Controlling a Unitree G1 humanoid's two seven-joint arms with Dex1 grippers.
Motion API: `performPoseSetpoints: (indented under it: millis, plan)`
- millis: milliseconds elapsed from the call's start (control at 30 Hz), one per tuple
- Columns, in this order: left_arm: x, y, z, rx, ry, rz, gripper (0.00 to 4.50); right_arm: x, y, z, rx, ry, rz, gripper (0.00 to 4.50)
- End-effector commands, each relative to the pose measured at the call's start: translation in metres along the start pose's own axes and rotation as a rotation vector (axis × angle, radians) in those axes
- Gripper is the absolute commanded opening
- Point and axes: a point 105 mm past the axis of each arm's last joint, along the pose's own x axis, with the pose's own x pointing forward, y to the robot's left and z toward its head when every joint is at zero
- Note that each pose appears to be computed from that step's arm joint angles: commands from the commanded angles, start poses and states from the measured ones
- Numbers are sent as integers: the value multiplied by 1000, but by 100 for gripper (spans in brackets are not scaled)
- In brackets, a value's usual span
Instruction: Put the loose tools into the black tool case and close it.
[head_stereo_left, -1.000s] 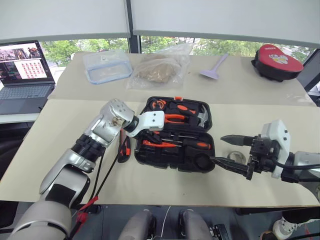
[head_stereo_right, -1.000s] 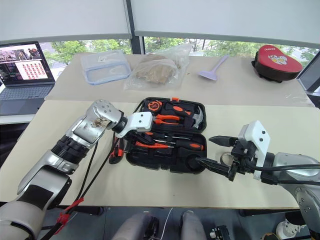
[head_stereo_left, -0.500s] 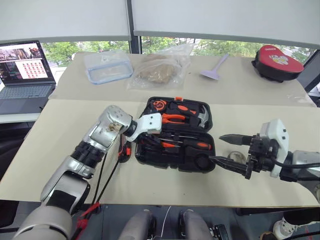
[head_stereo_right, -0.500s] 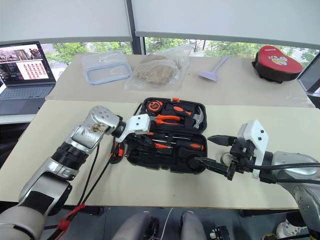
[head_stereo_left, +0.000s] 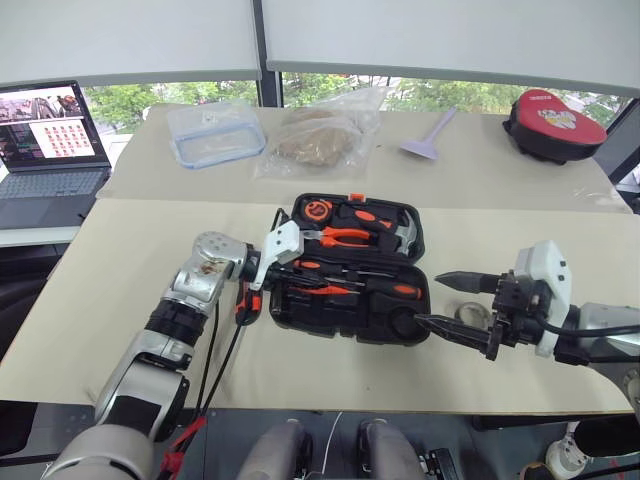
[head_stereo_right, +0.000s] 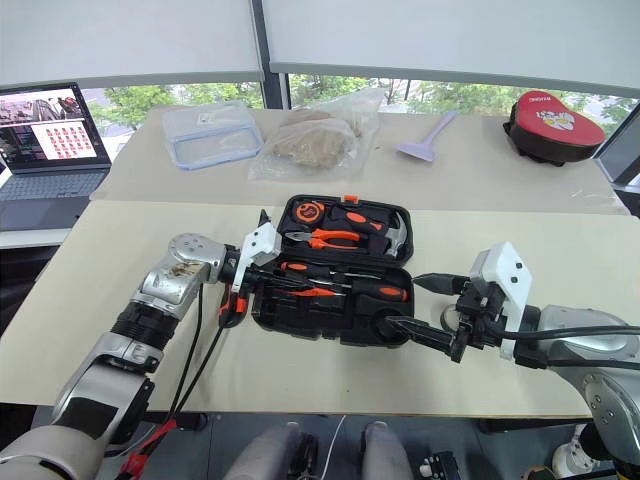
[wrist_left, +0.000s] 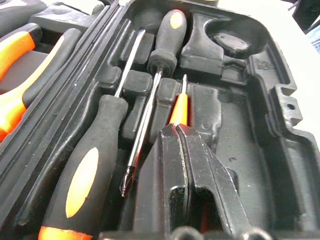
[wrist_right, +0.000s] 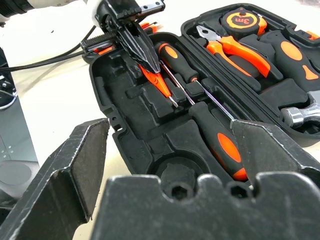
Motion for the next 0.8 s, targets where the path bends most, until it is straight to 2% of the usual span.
performPoseSetpoints:
  millis: [33,467,600,733,800]
  plan:
    - [1,1,-3,39,19,6,5,-2,1,10,-32,-24,-4,450]
    - [-1,-2,-22,43,39,13,5,-3,0,11,-19,-33,-1,450]
    - [-11,-1,-6,56,-10,38,5,-2,-1,12,-17,-35,0,450]
    - [-43,2,20,42,-72,127,5,2,-3,14,-33,-44,4,450]
    - [-69,-2,32,-6,-84,204,55,4,-8,16,-42,-48,8,450]
